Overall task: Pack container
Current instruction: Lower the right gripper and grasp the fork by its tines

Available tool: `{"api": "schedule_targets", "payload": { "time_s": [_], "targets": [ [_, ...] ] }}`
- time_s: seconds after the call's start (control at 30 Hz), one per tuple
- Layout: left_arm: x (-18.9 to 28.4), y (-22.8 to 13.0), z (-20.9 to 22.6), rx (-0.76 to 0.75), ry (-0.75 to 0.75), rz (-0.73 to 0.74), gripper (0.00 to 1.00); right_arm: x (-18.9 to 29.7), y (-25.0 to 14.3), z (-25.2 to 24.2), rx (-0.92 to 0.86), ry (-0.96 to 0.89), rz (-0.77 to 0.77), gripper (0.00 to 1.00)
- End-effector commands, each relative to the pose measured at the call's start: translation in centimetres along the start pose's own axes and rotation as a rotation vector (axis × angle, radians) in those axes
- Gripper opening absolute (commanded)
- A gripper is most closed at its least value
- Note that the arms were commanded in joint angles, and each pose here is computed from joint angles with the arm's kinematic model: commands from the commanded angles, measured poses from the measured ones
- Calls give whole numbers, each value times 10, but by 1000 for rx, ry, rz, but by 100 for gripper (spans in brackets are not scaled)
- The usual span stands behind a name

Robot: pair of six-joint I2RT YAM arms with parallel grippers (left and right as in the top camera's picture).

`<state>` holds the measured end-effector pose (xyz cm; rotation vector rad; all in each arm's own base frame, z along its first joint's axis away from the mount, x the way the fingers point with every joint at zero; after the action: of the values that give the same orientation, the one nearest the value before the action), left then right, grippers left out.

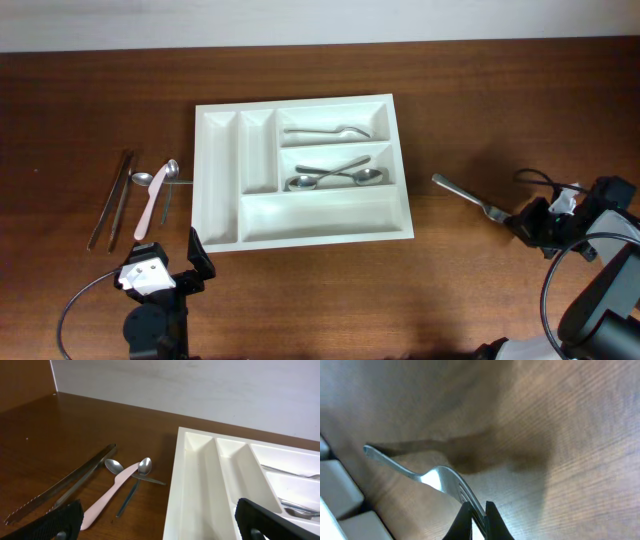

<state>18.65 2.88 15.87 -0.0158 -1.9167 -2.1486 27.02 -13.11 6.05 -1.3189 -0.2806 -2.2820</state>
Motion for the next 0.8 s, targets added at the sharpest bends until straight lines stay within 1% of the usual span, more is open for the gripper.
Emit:
{"api": "schedule_targets", "payload": {
  "time_s": [0.0,0.1,0.47,0.77],
  "targets": [
    [0,-1,0,-18,-4,-4,99,-4,5,-14,-6,-89,-44,4],
    [0,-1,0,-18,-4,-4,99,-4,9,-9,8,-61,-58,4],
    [0,-1,0,-18,-4,-4,99,0,18,26,140,165,-70,4],
    [0,-1,0,-18,-4,-4,99,7,20,58,262,243,-60,4]
  ]
}}
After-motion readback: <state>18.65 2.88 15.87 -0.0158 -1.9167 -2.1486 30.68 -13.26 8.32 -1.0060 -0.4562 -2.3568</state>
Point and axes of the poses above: each gripper's point midway between its finger pads, its own x axis back along the fingers, its own z axis along the line the jaws close on, y = z × x, the point moved 5 cm from there along x, back along the fingers, and after that the axes turned 15 degrees about -x, right-handed, at the moved point
